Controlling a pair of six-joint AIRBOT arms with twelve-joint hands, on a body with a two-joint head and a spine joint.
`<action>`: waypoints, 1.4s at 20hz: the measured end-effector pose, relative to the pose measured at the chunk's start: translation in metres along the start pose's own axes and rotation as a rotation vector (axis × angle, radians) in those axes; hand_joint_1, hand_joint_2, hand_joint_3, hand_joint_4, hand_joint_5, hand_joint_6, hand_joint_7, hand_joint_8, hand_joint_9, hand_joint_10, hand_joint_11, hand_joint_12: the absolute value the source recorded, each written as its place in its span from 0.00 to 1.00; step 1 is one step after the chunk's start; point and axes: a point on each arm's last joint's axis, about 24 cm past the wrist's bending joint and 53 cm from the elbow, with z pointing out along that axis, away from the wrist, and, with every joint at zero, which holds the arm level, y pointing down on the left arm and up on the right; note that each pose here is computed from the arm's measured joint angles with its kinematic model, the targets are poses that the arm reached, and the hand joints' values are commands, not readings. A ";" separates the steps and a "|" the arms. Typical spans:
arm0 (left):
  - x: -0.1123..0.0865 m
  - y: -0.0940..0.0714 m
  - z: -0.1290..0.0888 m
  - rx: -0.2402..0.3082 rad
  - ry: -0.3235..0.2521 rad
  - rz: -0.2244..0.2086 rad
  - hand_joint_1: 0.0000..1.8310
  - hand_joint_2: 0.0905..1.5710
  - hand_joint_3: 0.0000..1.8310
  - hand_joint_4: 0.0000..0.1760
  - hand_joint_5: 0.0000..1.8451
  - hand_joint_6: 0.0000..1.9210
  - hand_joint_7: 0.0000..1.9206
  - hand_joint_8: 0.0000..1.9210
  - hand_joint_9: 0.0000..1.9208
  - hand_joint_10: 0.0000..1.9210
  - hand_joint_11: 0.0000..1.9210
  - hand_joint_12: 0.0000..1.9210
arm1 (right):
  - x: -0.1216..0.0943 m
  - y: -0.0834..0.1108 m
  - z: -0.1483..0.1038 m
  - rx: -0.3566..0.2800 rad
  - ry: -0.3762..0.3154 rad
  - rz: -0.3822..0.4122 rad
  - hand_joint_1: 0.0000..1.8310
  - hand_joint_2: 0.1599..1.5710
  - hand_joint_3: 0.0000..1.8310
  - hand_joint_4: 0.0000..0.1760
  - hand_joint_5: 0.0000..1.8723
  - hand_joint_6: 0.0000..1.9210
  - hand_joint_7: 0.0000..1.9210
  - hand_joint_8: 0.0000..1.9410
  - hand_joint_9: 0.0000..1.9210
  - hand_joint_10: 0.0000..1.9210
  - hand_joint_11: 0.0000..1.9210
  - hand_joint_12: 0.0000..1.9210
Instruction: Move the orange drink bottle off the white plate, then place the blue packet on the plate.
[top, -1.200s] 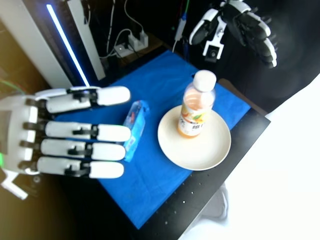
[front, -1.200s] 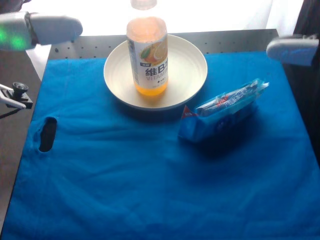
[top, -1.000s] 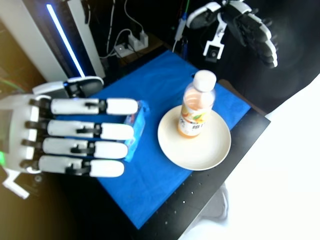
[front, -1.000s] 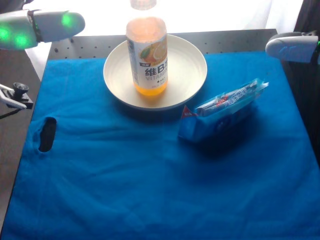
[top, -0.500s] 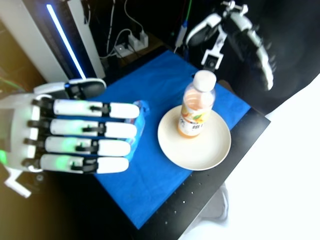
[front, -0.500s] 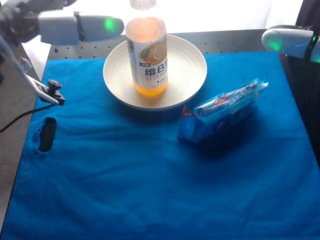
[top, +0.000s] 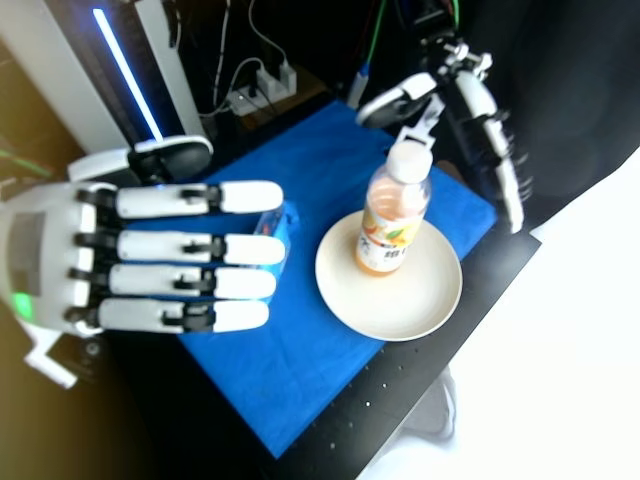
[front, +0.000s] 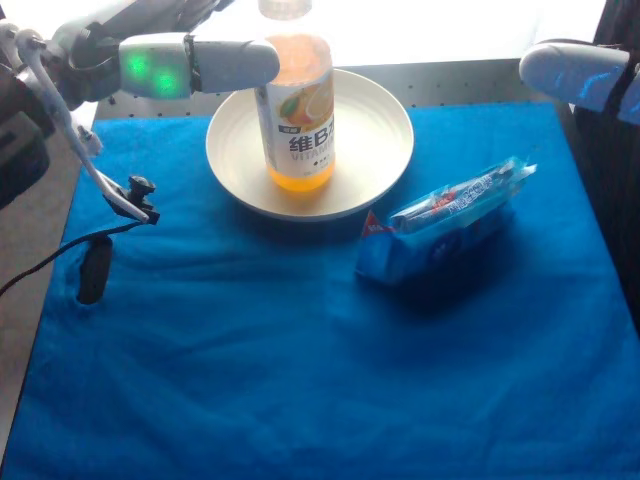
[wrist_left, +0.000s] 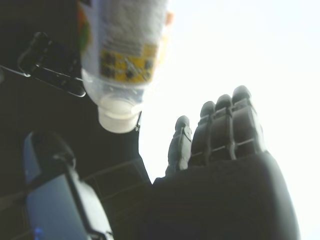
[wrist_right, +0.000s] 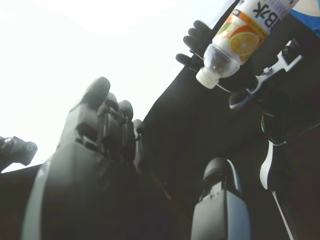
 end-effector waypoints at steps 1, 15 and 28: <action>0.001 0.002 0.001 -0.004 0.003 -0.002 0.28 0.35 0.00 1.00 0.00 0.00 0.00 0.00 0.00 0.00 0.00 0.00 | -0.001 0.001 0.001 -0.003 -0.002 0.001 0.19 0.60 0.00 0.43 0.16 0.00 0.15 0.00 0.09 0.00 0.00 0.29; 0.031 0.009 0.020 0.000 0.043 -0.036 0.34 0.29 0.00 1.00 0.00 0.00 0.00 0.00 0.00 0.00 0.00 0.00 | 0.003 0.008 0.004 -0.035 -0.005 0.009 0.23 0.60 0.00 0.17 0.27 0.01 0.17 0.00 0.10 0.00 0.00 0.40; 0.037 0.027 0.034 -0.028 0.035 -0.090 0.74 0.59 0.01 0.00 0.46 0.01 0.57 0.28 0.54 0.02 0.44 0.21 | 0.004 0.016 0.004 -0.071 -0.009 0.011 0.28 0.63 0.00 0.11 0.28 0.00 0.18 0.00 0.13 0.00 0.00 0.41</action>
